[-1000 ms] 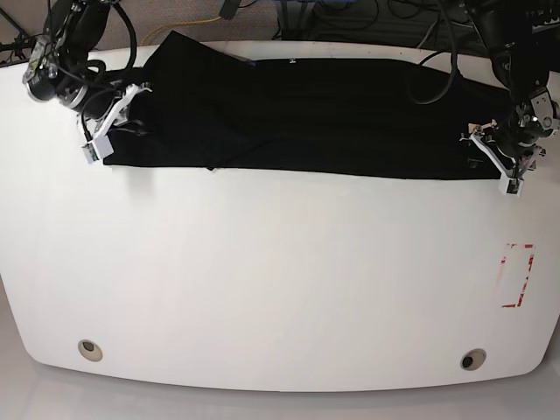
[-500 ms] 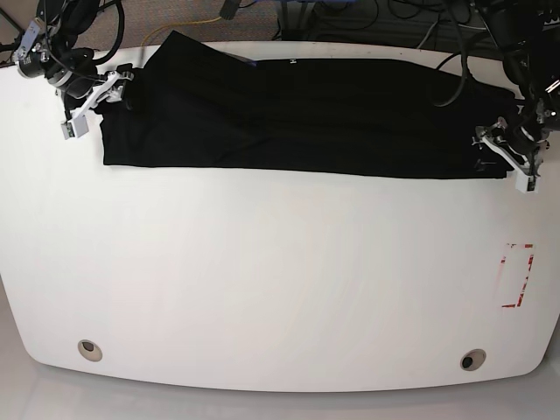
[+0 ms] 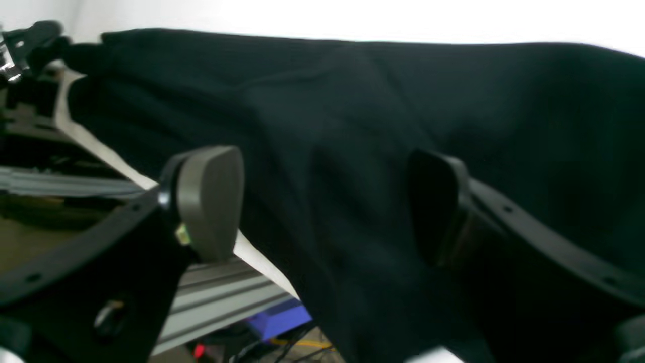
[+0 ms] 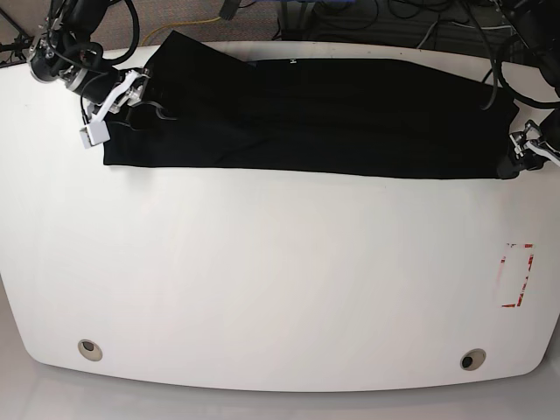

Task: Fold the T-shirt properly
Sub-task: 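Release the left gripper from the folded shirt's end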

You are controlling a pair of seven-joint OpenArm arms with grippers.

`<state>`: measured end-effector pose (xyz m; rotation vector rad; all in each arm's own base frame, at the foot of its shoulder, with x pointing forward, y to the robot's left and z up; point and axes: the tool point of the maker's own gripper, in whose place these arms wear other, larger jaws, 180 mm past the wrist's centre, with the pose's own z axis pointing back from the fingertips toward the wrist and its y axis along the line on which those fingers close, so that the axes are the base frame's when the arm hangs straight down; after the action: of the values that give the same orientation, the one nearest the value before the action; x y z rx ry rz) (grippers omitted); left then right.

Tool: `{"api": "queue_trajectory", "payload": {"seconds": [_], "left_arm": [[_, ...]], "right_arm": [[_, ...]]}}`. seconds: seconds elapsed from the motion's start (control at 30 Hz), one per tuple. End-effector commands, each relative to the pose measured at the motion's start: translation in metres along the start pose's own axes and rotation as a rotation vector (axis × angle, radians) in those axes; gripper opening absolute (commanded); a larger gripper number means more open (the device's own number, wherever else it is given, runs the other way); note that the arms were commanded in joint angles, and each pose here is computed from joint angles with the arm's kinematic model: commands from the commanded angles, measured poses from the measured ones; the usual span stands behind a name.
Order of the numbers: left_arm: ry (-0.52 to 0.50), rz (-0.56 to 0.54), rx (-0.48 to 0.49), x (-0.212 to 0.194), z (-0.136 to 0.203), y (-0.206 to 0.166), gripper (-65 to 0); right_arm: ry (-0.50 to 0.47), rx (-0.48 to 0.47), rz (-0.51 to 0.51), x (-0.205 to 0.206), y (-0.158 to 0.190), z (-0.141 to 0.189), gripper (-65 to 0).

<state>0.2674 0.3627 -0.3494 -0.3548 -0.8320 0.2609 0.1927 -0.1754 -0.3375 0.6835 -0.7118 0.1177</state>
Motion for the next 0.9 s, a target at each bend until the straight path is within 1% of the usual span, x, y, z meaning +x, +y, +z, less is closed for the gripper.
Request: {"api": "queue_trajectory", "payload": {"seconds": [0.0,0.1,0.2,0.3,0.37,0.47,0.5,0.57,0.6,0.63,0.7,0.73,0.77,0.8,0.87], "left_arm": [[-0.013,-0.018,-0.010,0.007,0.005,0.007,-13.9],[0.043,-0.046,-0.018,-0.013,0.004,0.014,-13.9],[0.085,-0.069,0.003,-0.024,0.002,0.019,-13.9],[0.128,-0.082,0.004,-0.035,-0.003,0.017,-14.0],[0.165,-0.072,-0.016,-0.054,-0.009,0.009,-14.2],[0.183,-0.063,-0.025,-0.064,-0.010,0.006,-14.6],[0.186,-0.058,-0.024,-0.066,-0.011,0.007,-16.2],[0.190,-0.056,-0.026,-0.069,-0.011,0.006,-23.2],[0.193,-0.052,-0.032,-0.072,-0.013,0.004,-31.2],[0.196,-0.048,-0.040,-0.075,-0.015,0.001,-36.7],[0.204,-0.049,-0.050,-0.079,-0.018,-0.003,-53.5],[0.207,-0.048,-0.052,-0.081,-0.018,-0.004,-60.4],[0.217,-0.046,-0.050,-0.085,-0.016,-0.003,-61.2],[0.212,-0.050,-0.052,-0.084,-0.015,-0.005,-60.4],[0.189,-0.088,-0.054,-0.073,-0.013,-0.010,-60.0]], "right_arm": [[0.014,0.000,0.004,-0.002,-0.004,-0.004,-17.0],[0.060,-0.041,-0.006,-0.013,-0.014,-0.007,-17.0],[0.080,-0.079,0.004,-0.013,-0.021,-0.012,-17.0],[0.127,-0.105,0.020,-0.021,-0.024,-0.015,-17.0],[0.165,-0.120,0.036,-0.027,-0.026,-0.019,-17.0],[0.174,-0.124,0.050,-0.027,-0.025,-0.024,-17.0],[0.170,-0.122,0.055,-0.025,-0.024,-0.026,-17.0],[0.179,-0.121,0.063,-0.027,-0.024,-0.030,-17.0],[0.189,-0.114,0.061,-0.031,-0.023,-0.034,-17.0],[0.191,-0.113,0.060,-0.032,-0.023,-0.035,-17.0],[0.205,-0.113,0.046,-0.038,-0.025,-0.037,-17.0],[0.207,-0.110,0.027,-0.042,-0.027,-0.038,-17.0],[0.204,-0.107,0.012,-0.044,-0.029,-0.040,-17.1],[0.199,-0.103,0.000,-0.046,-0.029,-0.041,-17.1],[0.193,-0.103,-0.015,-0.047,-0.032,-0.043,-17.1]]}}
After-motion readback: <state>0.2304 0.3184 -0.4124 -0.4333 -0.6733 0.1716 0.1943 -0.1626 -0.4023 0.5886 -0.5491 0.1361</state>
